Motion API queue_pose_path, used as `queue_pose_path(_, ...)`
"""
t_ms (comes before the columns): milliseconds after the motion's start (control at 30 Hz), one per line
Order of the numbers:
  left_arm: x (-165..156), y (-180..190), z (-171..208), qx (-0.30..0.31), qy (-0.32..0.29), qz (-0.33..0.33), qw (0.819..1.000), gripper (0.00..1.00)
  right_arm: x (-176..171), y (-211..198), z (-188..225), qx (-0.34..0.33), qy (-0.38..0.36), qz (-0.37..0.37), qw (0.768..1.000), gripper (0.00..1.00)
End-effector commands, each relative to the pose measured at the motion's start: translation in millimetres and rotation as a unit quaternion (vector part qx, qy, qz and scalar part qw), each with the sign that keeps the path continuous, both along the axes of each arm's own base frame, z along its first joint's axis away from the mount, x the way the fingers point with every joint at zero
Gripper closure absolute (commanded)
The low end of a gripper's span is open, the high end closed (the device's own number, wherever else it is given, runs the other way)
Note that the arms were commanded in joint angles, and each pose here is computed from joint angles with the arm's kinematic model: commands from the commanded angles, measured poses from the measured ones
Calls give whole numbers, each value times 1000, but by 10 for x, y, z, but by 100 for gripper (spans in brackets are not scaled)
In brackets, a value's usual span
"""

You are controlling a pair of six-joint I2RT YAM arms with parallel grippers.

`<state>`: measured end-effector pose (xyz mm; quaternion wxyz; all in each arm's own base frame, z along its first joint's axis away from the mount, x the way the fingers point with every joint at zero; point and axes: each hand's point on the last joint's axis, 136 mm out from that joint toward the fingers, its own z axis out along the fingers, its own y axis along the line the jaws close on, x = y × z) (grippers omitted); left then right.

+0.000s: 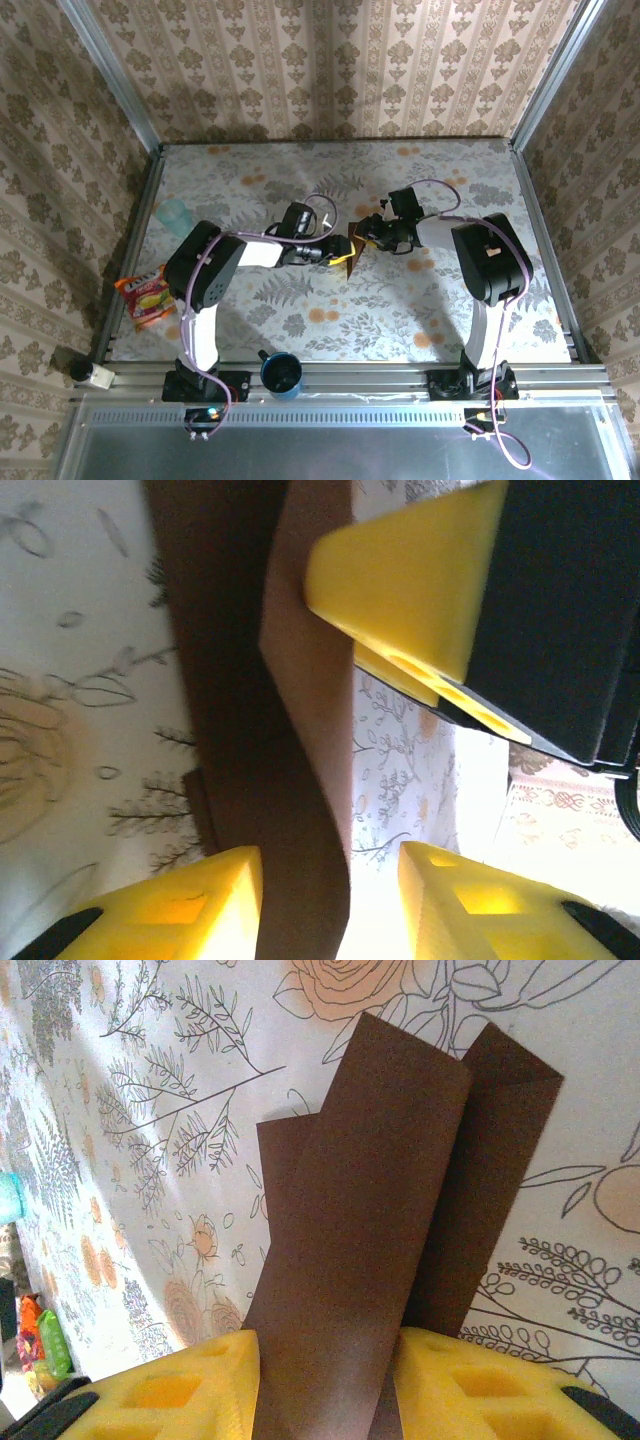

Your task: Fold a paper plane with a square sheet of paper (fold left side to right side)

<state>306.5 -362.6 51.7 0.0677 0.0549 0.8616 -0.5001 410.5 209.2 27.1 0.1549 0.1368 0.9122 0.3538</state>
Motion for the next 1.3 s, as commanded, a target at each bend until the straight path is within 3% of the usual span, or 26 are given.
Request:
queue_pose_path(0, 98, 47, 73, 8, -17, 2, 1000, 59, -191, -75, -357, -41, 49, 1, 998, 58)
queue_pose_path(367, 251, -93, 52, 4, -19, -6, 1000, 61, -213, -93, -393, -48, 54, 0, 997, 58)
queue_pose_path(633, 304, -142, -79, 22, -9, -8, 1000, 70, -214, -98, -394, -49, 54, -1, 997, 58)
queue_pose_path(967, 377, -140, -167, 38, -13, 1, 999, 90, -233, -104, -410, -55, 56, 3, 997, 58)
queue_pose_path(1267, 376, -129, -263, 46, -9, 0, 999, 96, -230, -97, -381, -56, 53, 6, 997, 58)
